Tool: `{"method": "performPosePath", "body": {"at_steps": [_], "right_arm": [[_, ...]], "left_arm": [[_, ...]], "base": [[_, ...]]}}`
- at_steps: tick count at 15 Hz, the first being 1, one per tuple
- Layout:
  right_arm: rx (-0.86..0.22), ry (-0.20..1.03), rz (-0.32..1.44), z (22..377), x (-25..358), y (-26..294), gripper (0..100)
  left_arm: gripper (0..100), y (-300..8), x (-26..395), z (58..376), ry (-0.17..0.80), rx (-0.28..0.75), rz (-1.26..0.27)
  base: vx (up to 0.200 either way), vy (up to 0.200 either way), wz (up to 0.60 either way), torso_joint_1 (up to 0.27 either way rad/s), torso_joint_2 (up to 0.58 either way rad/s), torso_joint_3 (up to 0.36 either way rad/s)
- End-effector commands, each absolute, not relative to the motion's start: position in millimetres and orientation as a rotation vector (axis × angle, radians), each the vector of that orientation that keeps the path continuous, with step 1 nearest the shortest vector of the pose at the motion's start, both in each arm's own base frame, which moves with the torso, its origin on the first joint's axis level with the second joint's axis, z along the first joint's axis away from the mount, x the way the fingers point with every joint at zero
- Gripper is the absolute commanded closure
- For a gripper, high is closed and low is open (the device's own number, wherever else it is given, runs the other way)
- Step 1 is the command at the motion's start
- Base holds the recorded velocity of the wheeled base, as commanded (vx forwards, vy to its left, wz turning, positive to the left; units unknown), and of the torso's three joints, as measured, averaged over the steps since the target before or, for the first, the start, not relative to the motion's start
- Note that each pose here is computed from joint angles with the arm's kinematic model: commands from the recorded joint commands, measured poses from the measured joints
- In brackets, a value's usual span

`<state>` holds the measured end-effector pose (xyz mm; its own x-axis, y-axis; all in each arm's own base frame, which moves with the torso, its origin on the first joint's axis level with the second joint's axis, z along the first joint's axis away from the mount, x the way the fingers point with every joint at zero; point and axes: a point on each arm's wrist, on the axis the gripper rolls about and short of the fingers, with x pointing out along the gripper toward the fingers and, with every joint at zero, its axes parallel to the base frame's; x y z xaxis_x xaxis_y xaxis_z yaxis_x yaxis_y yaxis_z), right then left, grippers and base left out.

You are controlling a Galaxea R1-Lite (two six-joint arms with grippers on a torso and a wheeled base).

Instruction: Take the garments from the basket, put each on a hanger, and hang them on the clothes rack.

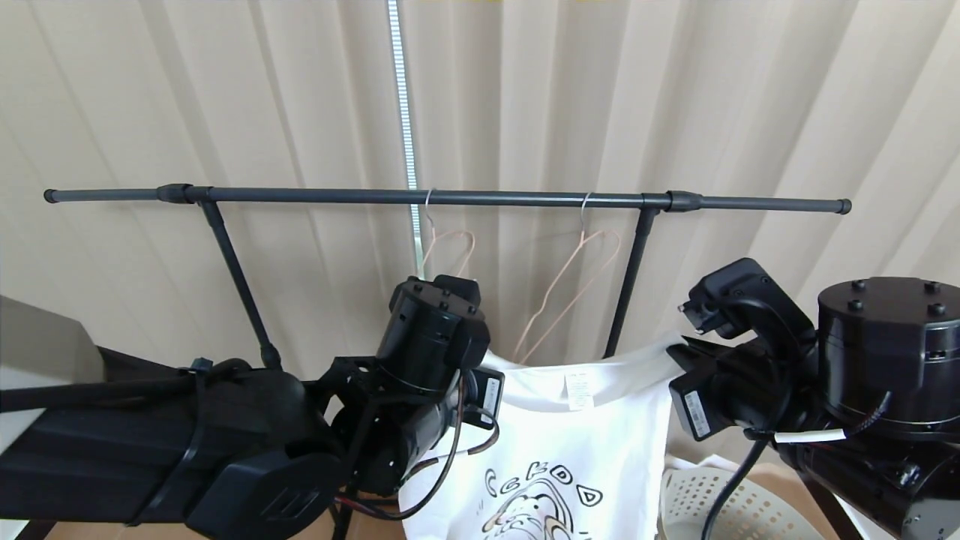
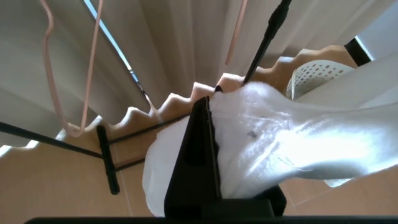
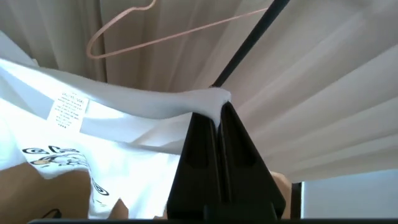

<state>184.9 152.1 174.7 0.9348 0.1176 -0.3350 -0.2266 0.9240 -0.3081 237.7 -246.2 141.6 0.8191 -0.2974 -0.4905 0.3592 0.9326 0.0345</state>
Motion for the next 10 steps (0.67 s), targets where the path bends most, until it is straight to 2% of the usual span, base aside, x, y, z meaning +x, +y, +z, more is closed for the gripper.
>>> {"method": "performPosePath", "body": {"at_steps": [1, 5, 6, 7, 8, 10], "right_arm": [[-0.358, 0.322, 0.192, 172.9, 182.4, 150.1, 100], [-0.36, 0.324, 0.239, 172.1, 176.8, 147.5, 100], [-0.376, 0.319, 0.245, 172.8, 174.2, 145.7, 100], [-0.449, 0.331, 0.274, 166.1, 168.6, 140.9, 100], [-0.477, 0.325, 0.304, 166.7, 166.5, 139.6, 100], [-0.496, 0.287, 0.358, 177.1, 170.8, 143.2, 100]], "left_arm": [[100, -246.2, 240.4, 151.5, 0.495, 0.129, -0.349], [100, -241.4, 241.4, 158.1, 0.505, 0.157, -0.348], [100, -239.8, 242.0, 157.7, 0.51, 0.165, -0.346], [100, -235.9, 244.8, 158.6, 0.517, 0.168, -0.333], [100, -234.7, 245.0, 161.4, 0.51, 0.168, -0.332], [100, -231.9, 247.4, 167.3, 0.487, 0.2, -0.335]], "base": [[0.0, 0.0, 0.0, 0.0, 0.0, 0.0], [0.0, 0.0, 0.0, 0.0, 0.0, 0.0], [0.0, 0.0, 0.0, 0.0, 0.0, 0.0], [0.0, 0.0, 0.0, 0.0, 0.0, 0.0], [0.0, 0.0, 0.0, 0.0, 0.0, 0.0], [0.0, 0.0, 0.0, 0.0, 0.0, 0.0]]}}
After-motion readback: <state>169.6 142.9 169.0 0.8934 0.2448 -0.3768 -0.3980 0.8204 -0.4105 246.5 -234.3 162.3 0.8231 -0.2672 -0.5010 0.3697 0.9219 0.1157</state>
